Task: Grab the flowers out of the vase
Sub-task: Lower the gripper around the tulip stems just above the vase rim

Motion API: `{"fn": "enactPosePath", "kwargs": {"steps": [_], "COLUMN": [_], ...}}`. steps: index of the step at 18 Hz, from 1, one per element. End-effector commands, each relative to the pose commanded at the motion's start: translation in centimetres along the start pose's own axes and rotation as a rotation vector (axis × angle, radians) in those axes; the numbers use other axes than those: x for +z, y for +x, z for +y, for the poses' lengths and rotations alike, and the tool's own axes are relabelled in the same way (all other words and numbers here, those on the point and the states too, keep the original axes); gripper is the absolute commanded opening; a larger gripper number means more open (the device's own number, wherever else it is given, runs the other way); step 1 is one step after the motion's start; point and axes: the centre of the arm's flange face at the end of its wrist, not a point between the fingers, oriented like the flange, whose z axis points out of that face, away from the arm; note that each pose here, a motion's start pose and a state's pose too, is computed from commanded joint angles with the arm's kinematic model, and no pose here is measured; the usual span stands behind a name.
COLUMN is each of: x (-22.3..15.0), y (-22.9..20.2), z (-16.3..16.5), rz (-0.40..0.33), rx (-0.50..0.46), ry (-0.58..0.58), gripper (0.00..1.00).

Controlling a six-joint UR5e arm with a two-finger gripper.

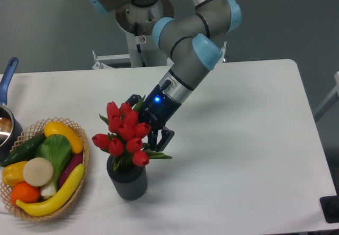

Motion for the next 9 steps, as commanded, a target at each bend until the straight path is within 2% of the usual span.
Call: {"fn": "enactPosePath", "kwargs": {"steps": [9], "x": [1.2], "y": [-0.6], "z": [-0.8], "rz": [0.024], "rx": [0.02], "ry": [0.04], "gripper": [1.0]}}
